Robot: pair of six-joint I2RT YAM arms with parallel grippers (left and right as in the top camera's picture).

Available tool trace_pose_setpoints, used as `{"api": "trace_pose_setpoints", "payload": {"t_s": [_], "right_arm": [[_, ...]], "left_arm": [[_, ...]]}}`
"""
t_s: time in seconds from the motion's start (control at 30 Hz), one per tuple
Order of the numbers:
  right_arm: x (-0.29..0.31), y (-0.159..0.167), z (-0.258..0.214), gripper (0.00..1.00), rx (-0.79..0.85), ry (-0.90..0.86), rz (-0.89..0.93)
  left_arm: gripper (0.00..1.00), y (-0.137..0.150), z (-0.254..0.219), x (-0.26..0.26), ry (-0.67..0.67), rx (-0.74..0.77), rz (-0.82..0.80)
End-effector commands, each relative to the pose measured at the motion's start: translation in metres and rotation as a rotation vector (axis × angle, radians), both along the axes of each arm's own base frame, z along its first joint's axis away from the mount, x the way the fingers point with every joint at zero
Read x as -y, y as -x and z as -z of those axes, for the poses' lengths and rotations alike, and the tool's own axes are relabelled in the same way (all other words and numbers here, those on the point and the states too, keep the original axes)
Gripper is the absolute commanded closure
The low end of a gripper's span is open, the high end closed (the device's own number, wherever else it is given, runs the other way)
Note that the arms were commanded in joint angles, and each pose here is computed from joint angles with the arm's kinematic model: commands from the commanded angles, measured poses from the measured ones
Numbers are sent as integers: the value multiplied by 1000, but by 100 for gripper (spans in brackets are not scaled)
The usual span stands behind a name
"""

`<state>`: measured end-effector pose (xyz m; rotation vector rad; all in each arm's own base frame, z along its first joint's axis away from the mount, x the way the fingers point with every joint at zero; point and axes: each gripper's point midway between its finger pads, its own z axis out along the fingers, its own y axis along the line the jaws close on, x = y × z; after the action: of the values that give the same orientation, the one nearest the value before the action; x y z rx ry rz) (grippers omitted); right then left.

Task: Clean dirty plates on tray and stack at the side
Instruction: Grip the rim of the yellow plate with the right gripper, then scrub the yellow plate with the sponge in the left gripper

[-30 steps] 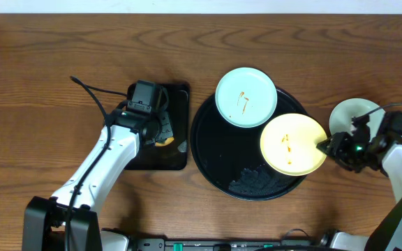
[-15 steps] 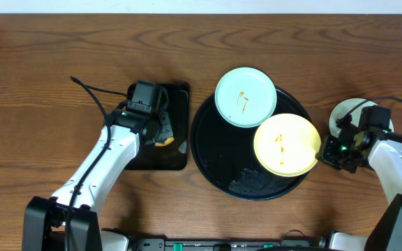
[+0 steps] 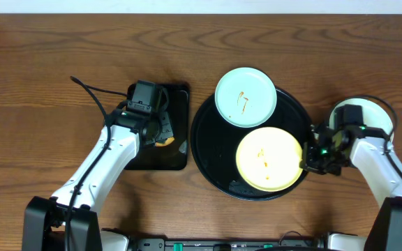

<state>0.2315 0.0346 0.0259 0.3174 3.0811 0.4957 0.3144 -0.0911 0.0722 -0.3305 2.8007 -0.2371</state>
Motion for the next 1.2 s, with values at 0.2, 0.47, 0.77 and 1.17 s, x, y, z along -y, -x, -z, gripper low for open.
{"api": "trace_pose_setpoints", "payload": {"t_s": [0.2, 0.47, 0.77, 1.17], "right_arm": [[-43, 2, -3, 99, 5, -5, -66], [-70, -5, -3, 99, 41, -4, -67], [-77, -4, -1, 99, 40, 36, -51], [-77, -3, -1, 99, 39, 36, -51]], "left_arm": [[92, 10, -4, 41, 131, -20, 120], [92, 28, -15, 116, 200, 42, 337], [92, 62, -9, 190, 281, 26, 408], [93, 114, 46, 240, 250, -95, 523]]}}
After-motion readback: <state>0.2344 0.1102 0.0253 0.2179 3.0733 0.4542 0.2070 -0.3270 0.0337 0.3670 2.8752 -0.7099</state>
